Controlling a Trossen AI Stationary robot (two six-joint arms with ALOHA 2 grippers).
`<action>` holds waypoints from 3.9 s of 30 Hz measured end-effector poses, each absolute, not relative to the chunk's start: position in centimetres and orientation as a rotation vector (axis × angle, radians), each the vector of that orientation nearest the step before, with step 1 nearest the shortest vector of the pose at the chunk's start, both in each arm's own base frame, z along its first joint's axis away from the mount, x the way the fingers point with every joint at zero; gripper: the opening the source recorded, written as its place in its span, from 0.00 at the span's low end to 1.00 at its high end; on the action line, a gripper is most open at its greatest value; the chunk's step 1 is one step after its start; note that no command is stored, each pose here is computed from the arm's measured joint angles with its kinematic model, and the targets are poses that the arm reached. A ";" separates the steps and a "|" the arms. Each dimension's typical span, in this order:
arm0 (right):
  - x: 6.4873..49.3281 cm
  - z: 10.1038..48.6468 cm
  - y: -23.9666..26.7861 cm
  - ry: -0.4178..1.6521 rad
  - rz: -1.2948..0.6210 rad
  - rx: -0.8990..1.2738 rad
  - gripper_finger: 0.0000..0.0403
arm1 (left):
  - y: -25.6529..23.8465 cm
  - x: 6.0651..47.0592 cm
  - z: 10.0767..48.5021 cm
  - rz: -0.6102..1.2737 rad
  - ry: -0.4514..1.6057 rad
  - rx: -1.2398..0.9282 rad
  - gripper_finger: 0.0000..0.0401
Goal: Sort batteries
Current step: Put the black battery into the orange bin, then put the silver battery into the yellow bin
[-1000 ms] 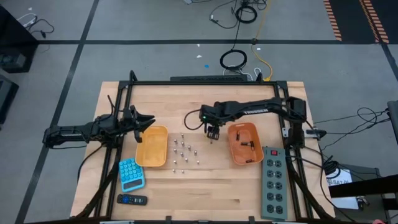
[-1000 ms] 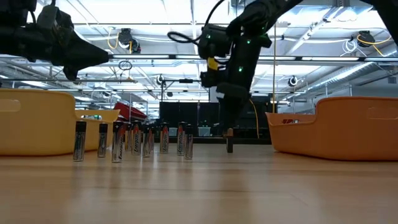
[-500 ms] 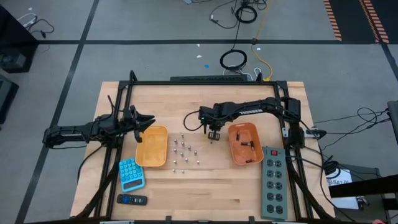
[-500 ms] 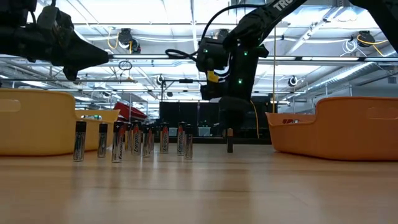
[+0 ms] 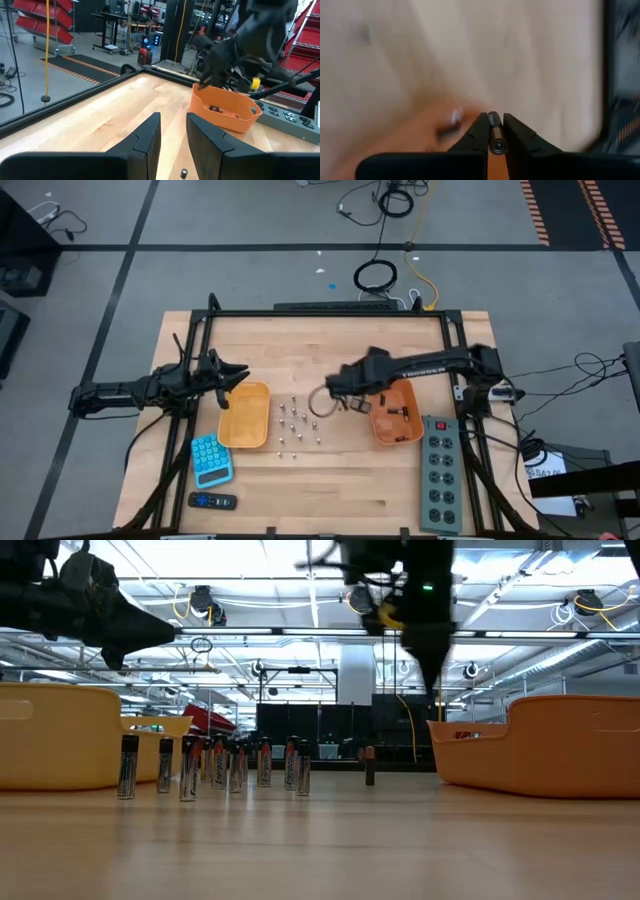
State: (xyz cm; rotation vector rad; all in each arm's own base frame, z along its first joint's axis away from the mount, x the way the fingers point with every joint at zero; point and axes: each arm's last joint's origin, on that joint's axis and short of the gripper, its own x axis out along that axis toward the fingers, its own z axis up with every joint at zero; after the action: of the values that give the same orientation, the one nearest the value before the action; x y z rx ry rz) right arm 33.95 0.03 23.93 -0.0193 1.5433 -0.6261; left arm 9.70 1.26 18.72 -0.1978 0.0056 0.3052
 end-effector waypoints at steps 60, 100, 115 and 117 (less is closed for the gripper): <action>39.1 14.1 1.2 1.363 -0.285 0.104 0.04 | 1.1 9.7 18.6 0.266 0.016 -0.224 0.26; 23.1 19.0 8.5 1.133 -0.728 0.343 0.30 | 1.2 9.7 19.3 0.293 -0.061 -0.252 0.26; 26.1 19.7 8.0 0.513 -0.976 -0.334 0.32 | 1.4 9.6 20.1 0.343 -0.155 -0.297 0.26; 25.2 18.8 7.4 0.459 -1.047 -0.399 0.32 | 1.4 9.8 20.1 0.336 -0.124 -0.314 0.26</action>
State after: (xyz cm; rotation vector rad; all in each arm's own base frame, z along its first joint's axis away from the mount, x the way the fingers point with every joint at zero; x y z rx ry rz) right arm 25.22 7.40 18.75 -0.3985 0.4593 -1.0470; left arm 9.80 1.42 20.12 -0.3143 -0.1239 0.3356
